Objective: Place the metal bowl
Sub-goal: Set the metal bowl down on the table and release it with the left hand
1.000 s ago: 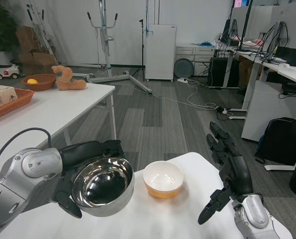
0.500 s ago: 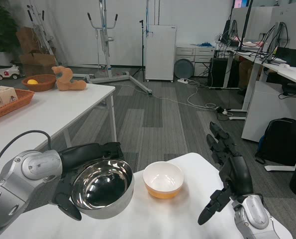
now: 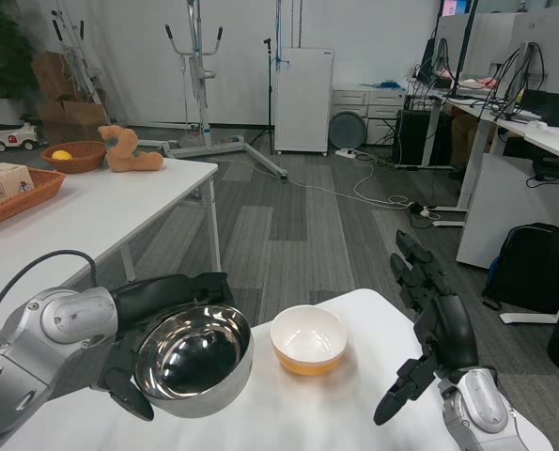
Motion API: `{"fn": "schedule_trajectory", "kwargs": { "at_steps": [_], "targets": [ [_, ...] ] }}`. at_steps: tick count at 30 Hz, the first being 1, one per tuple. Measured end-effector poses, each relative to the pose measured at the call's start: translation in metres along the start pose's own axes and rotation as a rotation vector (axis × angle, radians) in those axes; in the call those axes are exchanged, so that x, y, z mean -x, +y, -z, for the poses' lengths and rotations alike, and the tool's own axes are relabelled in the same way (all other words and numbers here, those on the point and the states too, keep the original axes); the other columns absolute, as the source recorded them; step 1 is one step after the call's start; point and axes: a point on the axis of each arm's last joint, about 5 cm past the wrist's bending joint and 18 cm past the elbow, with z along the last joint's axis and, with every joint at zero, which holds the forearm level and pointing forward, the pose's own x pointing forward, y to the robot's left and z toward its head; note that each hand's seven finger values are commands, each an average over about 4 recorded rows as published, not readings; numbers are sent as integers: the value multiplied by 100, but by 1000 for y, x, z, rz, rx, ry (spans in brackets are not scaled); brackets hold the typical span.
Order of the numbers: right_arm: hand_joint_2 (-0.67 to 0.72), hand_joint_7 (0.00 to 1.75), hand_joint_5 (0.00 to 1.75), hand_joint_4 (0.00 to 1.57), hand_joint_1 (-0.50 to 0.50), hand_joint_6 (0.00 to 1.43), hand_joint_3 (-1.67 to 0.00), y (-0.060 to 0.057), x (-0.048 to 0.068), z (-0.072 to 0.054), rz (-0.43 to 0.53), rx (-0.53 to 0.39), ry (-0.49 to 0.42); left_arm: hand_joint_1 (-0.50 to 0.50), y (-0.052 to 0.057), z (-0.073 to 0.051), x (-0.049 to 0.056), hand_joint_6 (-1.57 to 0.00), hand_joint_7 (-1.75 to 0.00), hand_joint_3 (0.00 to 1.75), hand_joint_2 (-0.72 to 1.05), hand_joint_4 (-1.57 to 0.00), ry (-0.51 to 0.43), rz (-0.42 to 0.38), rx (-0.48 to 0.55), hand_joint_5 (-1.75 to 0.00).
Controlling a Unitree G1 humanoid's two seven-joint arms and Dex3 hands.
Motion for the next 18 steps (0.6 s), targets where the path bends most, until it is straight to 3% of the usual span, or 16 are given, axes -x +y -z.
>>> {"fn": "schedule_trajectory", "kwargs": {
  "at_steps": [9,18],
  "targets": [
    [60,21,0,0,-33,0,0,0,0,0,0,-1,-1,-30,-8,7,-3,-64,-168,166,96,-136,52,-1,-19,-175],
    [60,21,0,0,-33,0,0,1,0,0,-5,-3,1,-30,-49,33,-20,-67,-168,157,96,-134,144,64,-79,-175]
  ]
}}
